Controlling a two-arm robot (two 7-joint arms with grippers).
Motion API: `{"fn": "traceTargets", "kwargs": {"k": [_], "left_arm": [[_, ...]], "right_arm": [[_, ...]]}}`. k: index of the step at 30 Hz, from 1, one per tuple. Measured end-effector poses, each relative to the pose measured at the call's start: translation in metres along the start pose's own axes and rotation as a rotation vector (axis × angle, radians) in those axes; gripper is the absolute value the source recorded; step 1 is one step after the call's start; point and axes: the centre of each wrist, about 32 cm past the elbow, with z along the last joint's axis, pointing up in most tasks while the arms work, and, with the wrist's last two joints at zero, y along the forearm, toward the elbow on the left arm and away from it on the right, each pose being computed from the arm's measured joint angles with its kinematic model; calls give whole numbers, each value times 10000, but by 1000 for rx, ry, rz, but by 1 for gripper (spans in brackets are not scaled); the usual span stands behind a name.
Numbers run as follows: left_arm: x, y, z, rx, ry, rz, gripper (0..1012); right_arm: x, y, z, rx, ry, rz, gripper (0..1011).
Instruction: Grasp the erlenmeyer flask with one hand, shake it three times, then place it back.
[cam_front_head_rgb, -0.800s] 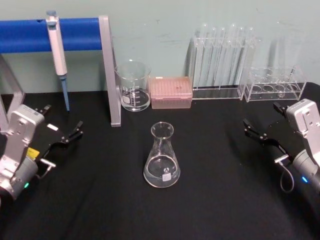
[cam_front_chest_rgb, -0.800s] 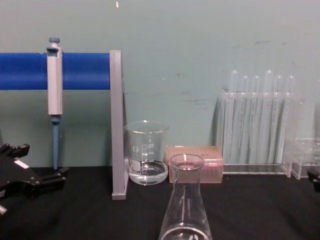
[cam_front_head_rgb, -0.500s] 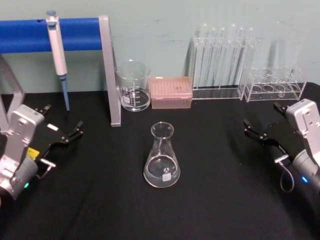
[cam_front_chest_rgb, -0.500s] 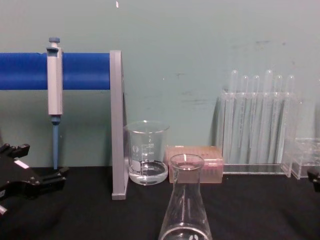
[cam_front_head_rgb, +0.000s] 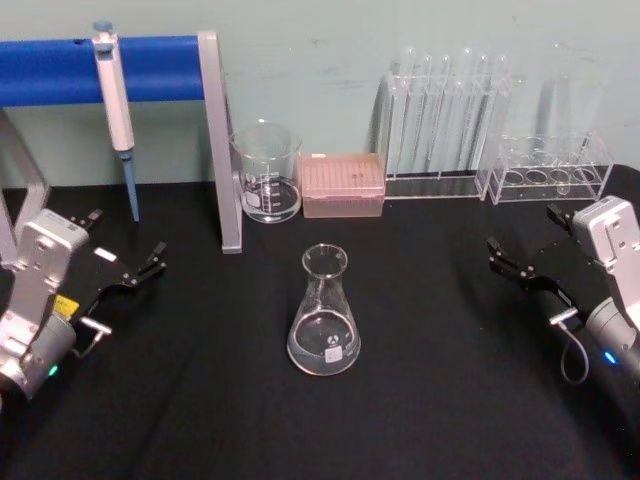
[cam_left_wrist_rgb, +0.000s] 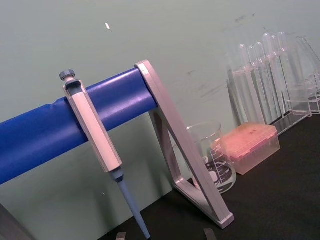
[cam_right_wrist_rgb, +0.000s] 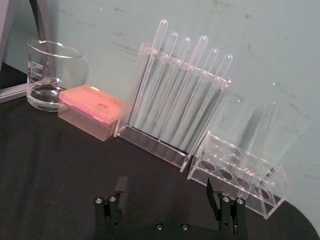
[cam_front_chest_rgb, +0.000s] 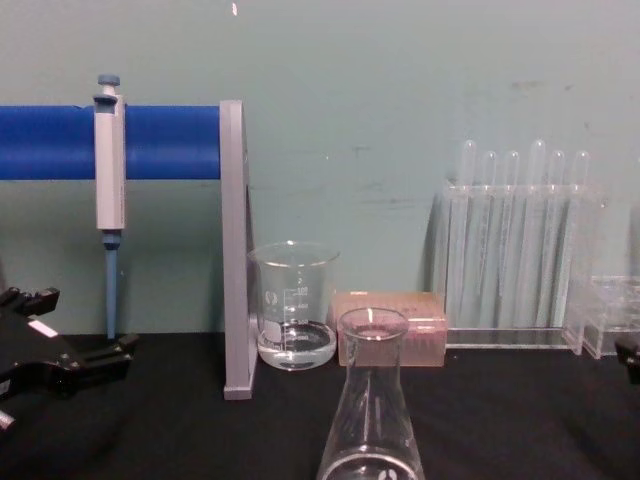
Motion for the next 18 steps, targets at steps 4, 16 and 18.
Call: {"fn": "traceTargets", "kwargs": {"k": [4, 16, 18], "left_arm": [[0, 0, 0, 0, 0, 0, 1001], [0, 0, 0, 0, 0, 0, 1001], [0, 0, 0, 0, 0, 0, 1001]], "right_arm": [[10, -17, -14, -7, 30, 5, 1000], [88, -225, -47, -15, 145, 92, 1000], [85, -282, -38, -10, 165, 117, 1000]]}}
